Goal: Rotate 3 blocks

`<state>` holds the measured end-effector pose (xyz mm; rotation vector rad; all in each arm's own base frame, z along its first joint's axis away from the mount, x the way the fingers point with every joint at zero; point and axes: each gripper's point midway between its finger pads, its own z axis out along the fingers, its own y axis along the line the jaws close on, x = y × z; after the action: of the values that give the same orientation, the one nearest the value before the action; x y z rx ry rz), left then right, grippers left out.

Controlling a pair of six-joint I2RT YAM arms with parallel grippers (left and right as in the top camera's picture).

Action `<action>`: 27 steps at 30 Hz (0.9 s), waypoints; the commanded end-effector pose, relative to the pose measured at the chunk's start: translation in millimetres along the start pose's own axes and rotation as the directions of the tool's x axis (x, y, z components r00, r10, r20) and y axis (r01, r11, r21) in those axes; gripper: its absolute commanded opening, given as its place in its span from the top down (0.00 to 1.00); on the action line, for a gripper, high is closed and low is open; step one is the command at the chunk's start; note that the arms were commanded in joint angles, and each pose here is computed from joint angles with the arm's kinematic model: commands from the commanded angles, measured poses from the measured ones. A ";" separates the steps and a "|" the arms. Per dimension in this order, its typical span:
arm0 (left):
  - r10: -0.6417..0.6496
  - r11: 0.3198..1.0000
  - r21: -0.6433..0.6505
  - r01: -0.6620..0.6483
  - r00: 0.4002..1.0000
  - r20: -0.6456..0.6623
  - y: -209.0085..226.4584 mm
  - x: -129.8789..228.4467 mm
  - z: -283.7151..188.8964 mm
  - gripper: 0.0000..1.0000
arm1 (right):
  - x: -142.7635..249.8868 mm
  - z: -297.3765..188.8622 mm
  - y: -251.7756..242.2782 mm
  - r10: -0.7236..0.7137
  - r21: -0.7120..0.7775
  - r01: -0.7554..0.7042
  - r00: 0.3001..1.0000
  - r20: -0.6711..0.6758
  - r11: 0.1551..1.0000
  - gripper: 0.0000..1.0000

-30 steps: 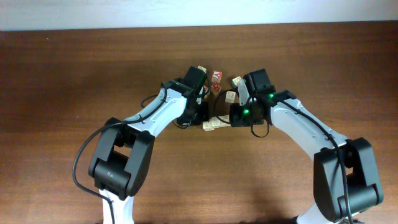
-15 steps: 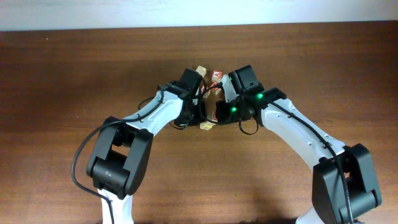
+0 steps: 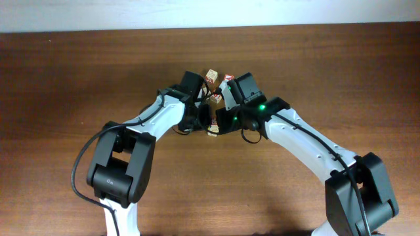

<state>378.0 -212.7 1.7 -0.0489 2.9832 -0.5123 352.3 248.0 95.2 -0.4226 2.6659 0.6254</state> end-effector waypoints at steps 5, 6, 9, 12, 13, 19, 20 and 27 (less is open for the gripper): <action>-0.036 0.999 0.011 0.036 0.998 0.044 20.4 -14.8 -16.5 1.00 | -14.5 -12.3 5.1 -0.006 0.033 0.006 1.000 0.011 0.999 0.96; -0.028 0.999 -0.014 0.029 0.994 0.104 32.0 -28.7 -34.6 1.00 | -32.5 -34.0 7.7 -0.035 0.081 0.033 0.999 0.025 0.996 0.96; 0.080 0.995 -0.085 -0.048 0.904 0.420 29.3 -66.2 -156.5 1.00 | -60.7 -89.8 27.3 -0.074 0.095 0.066 0.994 0.077 0.993 0.96; 0.226 0.972 -0.100 -0.211 0.746 0.627 -1.9 -45.8 -276.2 1.00 | -44.2 -185.4 27.1 -0.093 0.208 0.058 0.982 0.166 0.976 0.96; 0.226 0.971 -0.096 -0.218 0.721 0.655 -4.5 -31.9 -299.2 1.00 | -32.1 -207.6 30.3 -0.096 0.206 0.058 0.979 0.178 0.977 0.96; 0.199 0.976 -0.073 -0.205 0.704 0.681 33.4 43.4 -261.6 1.00 | 59.2 -138.4 -18.7 0.140 0.248 -0.153 0.988 0.068 0.957 0.96; 0.199 0.976 -0.071 -0.208 0.701 0.684 35.8 36.6 -244.9 1.00 | 62.1 -110.4 -26.6 0.189 0.247 -0.198 0.980 0.059 0.949 0.96; 0.203 0.955 0.018 -0.296 0.696 0.689 25.9 101.3 -274.6 1.00 | 93.6 -131.4 10.6 0.137 0.257 -0.147 0.989 0.058 0.955 0.96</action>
<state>284.0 -109.3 191.9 0.1372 2.3331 -0.4565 253.5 167.0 121.9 -0.0967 2.8737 0.2920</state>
